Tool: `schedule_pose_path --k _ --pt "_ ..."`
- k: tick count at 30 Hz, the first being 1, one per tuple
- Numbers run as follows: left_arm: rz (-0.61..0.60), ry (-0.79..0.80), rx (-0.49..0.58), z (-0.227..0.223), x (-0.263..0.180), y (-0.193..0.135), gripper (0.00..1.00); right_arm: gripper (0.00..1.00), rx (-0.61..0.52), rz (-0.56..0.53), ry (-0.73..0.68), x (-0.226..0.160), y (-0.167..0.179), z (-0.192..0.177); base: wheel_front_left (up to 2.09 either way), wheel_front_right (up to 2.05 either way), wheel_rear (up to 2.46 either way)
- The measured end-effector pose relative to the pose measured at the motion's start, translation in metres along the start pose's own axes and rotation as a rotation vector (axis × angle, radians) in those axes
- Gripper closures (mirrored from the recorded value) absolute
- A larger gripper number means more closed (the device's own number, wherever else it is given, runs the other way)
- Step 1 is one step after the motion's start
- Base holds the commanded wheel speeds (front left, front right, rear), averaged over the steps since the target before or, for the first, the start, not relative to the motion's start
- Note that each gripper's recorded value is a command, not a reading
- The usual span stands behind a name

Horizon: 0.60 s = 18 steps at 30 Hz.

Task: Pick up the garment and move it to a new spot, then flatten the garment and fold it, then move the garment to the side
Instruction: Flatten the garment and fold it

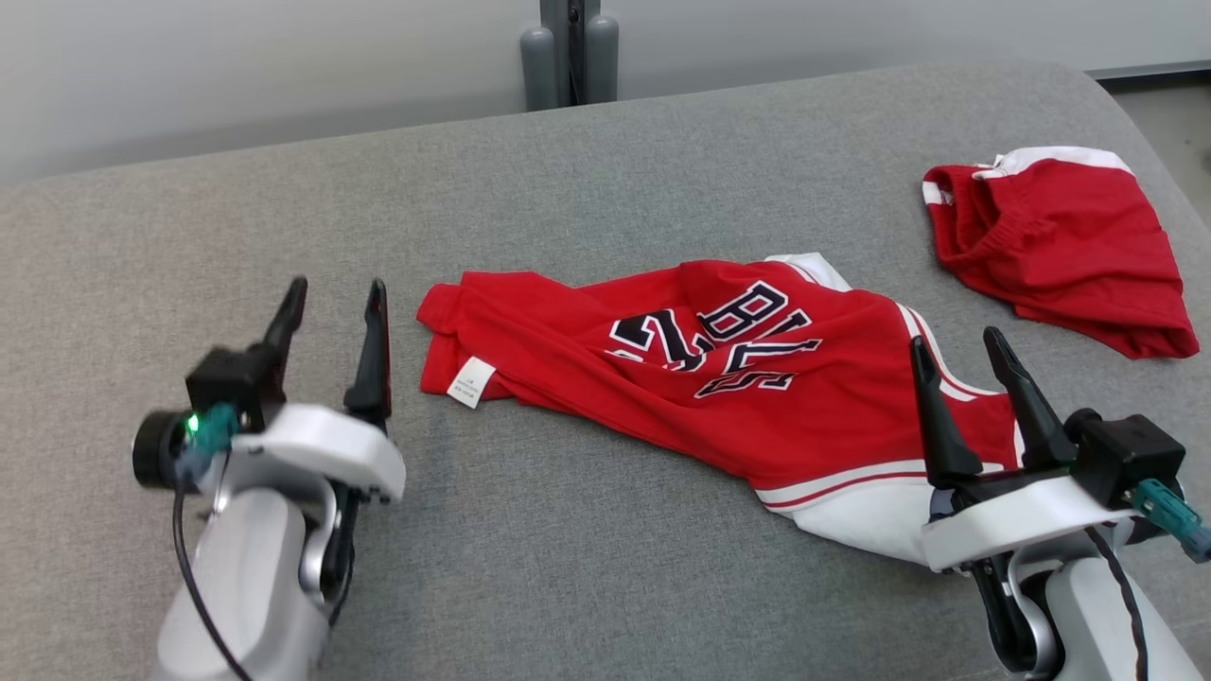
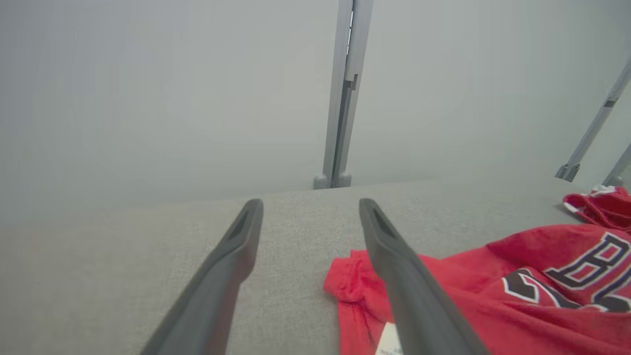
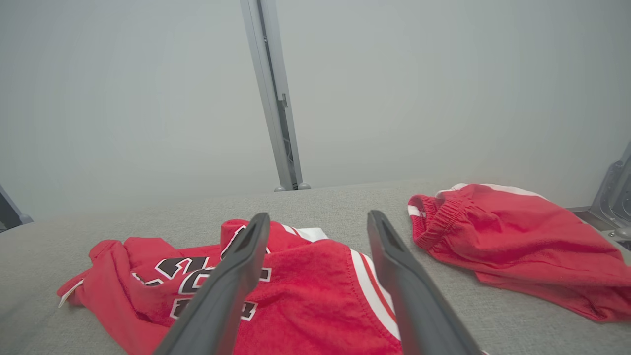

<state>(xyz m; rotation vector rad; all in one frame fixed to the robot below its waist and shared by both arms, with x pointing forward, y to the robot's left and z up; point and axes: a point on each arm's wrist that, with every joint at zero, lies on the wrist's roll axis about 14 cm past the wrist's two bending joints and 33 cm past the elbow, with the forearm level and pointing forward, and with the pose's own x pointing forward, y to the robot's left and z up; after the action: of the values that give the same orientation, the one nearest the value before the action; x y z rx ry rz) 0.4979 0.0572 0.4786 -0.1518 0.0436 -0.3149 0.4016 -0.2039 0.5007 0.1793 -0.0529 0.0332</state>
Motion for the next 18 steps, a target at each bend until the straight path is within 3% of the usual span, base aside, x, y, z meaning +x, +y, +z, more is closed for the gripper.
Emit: schedule_pose_path --k 10,18 --pt "0.039 -0.019 -0.048 -0.009 -0.051 -0.001 0.0 0.0 -0.006 -0.044 0.032 -0.02 -0.013 -0.01 0.0 0.0 0.0" --pt "0.016 -0.039 -0.058 -0.004 -0.054 -0.011 0.0 0.0 -0.007 -0.049 0.025 -0.024 -0.013 -0.007 0.0 0.0 0.0"
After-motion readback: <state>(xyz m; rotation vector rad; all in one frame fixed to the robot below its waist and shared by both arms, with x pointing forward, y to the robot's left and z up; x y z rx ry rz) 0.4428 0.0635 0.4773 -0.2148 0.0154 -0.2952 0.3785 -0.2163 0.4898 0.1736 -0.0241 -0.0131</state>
